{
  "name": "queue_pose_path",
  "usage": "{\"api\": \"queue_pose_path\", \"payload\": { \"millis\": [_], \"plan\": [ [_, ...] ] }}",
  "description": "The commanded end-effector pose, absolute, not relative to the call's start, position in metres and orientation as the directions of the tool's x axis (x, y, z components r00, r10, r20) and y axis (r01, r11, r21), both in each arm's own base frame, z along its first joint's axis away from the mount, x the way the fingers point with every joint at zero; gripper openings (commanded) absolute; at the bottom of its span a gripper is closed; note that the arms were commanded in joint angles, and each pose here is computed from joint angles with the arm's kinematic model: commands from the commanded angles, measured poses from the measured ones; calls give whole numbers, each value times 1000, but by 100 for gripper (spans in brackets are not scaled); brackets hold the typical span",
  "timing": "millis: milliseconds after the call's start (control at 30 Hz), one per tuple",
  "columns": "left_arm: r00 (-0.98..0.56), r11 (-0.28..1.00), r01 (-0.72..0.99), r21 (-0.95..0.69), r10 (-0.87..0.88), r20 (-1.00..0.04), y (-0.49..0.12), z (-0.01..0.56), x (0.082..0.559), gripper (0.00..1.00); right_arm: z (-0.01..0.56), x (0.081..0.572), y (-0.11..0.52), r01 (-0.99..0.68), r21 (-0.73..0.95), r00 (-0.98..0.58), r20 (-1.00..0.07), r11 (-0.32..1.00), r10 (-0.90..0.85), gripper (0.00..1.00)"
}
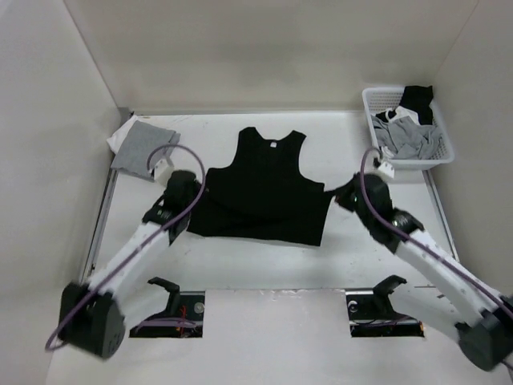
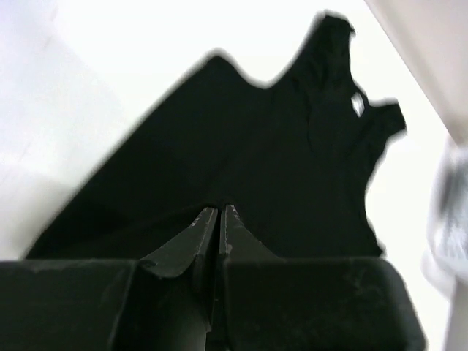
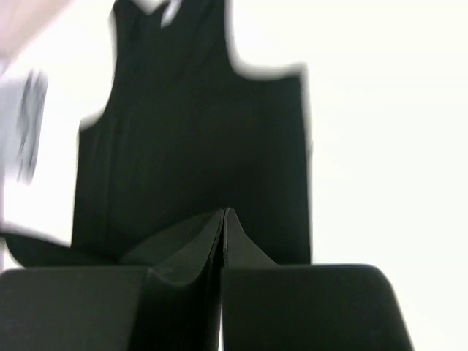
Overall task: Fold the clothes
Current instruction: Fold the tank top
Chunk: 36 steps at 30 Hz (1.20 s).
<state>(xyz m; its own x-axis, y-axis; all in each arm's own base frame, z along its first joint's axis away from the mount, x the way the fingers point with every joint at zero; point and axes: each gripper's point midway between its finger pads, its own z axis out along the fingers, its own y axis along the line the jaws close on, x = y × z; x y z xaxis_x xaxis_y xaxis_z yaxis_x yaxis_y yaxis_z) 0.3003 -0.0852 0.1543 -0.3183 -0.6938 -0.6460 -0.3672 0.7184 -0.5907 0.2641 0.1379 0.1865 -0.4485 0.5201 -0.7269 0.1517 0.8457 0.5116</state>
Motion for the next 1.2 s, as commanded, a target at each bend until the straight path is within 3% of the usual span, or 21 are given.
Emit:
{"api": "queue_pose_path", "payload": {
  "millis": [0,233,333,400,467,533,667,767,833,867,1000,1167],
  "plan": [
    [-124,674,-208,-709,-737,-665,-98,232,395,1,239,349,142,-36,577,-366,-767,816,527,0],
    [-156,704,-196,-683,-710,-687,-125,243,535,2,242,493,110,68,603,-352,-731,795,585,0],
    [-170,717,-224,-660,-696,-698,-122,236,577,10,229,544,105,113,620,-371,-698,776,612,1],
    [-175,727,-229,-647,-685,-707,-118,228,595,27,215,574,105,136,632,-379,-678,763,630,15],
    [-172,718,-257,-647,-693,-700,-108,218,598,32,197,584,111,147,637,-411,-656,757,633,30],
    [-151,704,-267,-658,-705,-693,-96,214,585,32,179,578,110,169,622,-431,-651,765,625,39],
    [-157,680,-290,-673,-728,-668,-85,183,515,32,158,525,123,188,585,-437,-670,789,601,41],
    [-198,663,-312,-681,-746,-635,-89,138,449,32,152,473,143,140,576,-440,-692,805,572,24],
    [-244,656,-331,-678,-754,-611,-89,111,412,32,144,440,153,117,588,-454,-685,800,570,3],
    [-268,655,-344,-673,-755,-599,-88,99,395,32,138,424,158,105,591,-467,-680,800,565,0],
    [-326,649,-375,-662,-761,-561,-82,69,352,37,120,378,156,106,603,-478,-666,791,572,0],
    [-357,634,-408,-656,-773,-525,-78,51,350,40,108,343,150,98,596,-491,-667,797,560,8]
  ]
}}
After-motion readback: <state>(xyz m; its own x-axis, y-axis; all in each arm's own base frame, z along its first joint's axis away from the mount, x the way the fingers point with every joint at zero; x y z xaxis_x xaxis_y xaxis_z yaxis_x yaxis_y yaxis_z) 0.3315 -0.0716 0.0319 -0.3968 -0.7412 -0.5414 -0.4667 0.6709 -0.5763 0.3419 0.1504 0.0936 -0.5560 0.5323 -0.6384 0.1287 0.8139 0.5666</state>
